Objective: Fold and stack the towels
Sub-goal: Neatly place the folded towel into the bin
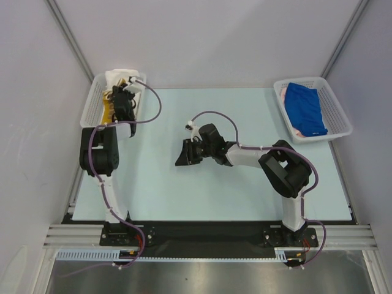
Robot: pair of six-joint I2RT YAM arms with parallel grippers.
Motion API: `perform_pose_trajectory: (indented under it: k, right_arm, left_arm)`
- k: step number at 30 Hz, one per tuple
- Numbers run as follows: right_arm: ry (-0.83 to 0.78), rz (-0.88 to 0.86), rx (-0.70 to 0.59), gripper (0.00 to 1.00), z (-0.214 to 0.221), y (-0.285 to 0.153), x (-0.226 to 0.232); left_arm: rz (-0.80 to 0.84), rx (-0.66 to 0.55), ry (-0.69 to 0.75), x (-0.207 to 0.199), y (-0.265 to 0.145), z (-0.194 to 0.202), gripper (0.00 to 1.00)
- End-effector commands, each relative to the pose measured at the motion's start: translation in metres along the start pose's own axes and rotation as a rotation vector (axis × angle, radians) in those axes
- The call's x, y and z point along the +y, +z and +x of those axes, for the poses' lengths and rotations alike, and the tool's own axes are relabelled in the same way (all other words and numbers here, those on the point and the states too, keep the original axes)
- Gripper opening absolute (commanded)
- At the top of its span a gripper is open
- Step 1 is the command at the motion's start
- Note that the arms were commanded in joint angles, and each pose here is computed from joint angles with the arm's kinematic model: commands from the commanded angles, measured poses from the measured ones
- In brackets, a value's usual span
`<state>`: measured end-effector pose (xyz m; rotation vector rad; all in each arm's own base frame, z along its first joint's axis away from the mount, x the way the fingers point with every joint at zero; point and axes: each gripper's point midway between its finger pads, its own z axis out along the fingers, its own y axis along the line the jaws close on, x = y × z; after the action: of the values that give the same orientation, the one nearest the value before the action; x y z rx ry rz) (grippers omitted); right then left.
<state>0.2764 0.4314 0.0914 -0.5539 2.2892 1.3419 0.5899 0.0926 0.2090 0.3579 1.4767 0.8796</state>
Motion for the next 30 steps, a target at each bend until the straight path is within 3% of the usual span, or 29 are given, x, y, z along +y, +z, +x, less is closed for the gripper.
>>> perform_pose_trajectory:
  k: [1,15,20,22,24,26,27,28,30]
  right_arm:
    - [-0.054,-0.034,-0.054,0.34,-0.018,-0.014,0.014]
    - [-0.032,-0.026,-0.07,0.34,-0.025,-0.02,-0.002]
    - [-0.024,-0.02,-0.064,0.34,-0.025,-0.018,-0.007]
    - [-0.025,-0.016,-0.063,0.34,-0.024,-0.018,-0.009]
    - [-0.022,-0.013,-0.061,0.34,-0.024,-0.017,-0.011]
    - [-0.021,-0.014,-0.057,0.34,-0.022,-0.016,-0.012]
    - [-0.023,-0.014,-0.057,0.34,-0.023,-0.016,-0.012]
    - [-0.023,-0.014,-0.055,0.34,-0.022,-0.015,-0.012]
    - [-0.023,-0.012,-0.057,0.34,-0.023,-0.015,-0.012]
  left_arm:
    - [-0.004,-0.061,-0.026,0.006,0.017,-0.013,0.0]
    - [0.043,-0.08,-0.028,-0.028,0.069,-0.006,0.03]
    - [0.006,-0.048,-0.129,-0.025,0.082,0.006,0.22]
    - [-0.018,-0.054,-0.158,-0.019,0.085,0.001,0.43]
    - [-0.033,-0.06,-0.178,-0.012,0.086,-0.003,0.56]
    - [-0.037,-0.047,-0.192,-0.009,0.088,-0.004,0.63]
    - [-0.045,-0.052,-0.208,-0.003,0.091,-0.011,0.73]
    - [-0.06,-0.019,-0.216,-0.001,0.092,-0.007,0.95]
    - [-0.09,-0.021,-0.25,0.013,0.095,-0.017,1.0]
